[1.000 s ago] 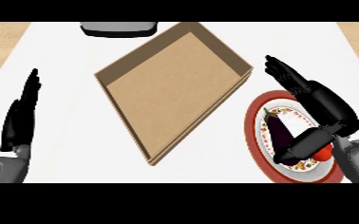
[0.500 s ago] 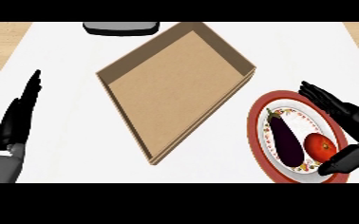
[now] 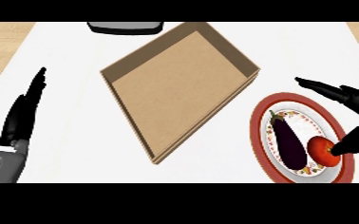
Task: Pick the eggplant from the plate and place it in the cardboard box
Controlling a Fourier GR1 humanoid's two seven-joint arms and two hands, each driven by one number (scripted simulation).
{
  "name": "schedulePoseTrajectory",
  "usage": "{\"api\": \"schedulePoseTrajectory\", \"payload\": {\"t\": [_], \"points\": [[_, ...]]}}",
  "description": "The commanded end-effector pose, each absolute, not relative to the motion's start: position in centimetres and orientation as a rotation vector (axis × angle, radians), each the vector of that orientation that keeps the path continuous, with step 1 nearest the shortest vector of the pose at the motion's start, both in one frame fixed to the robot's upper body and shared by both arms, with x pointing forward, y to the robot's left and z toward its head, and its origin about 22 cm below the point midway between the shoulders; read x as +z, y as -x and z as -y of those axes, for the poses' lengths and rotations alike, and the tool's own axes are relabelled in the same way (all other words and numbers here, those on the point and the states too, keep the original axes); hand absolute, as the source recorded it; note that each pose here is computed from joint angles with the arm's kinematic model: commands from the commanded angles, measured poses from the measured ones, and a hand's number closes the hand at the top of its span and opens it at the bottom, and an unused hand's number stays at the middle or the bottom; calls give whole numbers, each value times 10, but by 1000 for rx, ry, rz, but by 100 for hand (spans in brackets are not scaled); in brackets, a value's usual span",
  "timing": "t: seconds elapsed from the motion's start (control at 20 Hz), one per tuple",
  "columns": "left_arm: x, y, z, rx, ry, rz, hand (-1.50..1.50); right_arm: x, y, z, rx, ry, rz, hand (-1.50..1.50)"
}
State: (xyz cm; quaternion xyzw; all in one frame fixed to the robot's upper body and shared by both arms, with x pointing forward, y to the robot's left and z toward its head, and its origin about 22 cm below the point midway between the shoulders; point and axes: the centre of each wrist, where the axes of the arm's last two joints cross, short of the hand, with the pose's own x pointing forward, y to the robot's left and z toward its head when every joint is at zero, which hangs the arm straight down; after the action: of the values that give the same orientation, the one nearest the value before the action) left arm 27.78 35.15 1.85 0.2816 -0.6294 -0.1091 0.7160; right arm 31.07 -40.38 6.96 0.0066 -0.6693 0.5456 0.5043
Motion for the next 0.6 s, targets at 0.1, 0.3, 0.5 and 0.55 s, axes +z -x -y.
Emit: {"api": "schedulePoseTrajectory", "payload": {"t": [0.1, 0.3, 0.5, 0.55], "points": [[9, -268, -358, -230, -632, 1372, 0, 84, -331, 386, 1644, -75, 1418, -150], [23, -280, -363, -231, -632, 1367, 0, 79, -351, 362, 1719, -106, 1328, -150], [10, -269, -352, -217, -634, 1369, 0, 61, -350, 348, 1773, -126, 1253, -150], [-9, -275, -347, -231, -652, 1368, 0, 67, -360, 335, 1811, -61, 1276, -150]]}}
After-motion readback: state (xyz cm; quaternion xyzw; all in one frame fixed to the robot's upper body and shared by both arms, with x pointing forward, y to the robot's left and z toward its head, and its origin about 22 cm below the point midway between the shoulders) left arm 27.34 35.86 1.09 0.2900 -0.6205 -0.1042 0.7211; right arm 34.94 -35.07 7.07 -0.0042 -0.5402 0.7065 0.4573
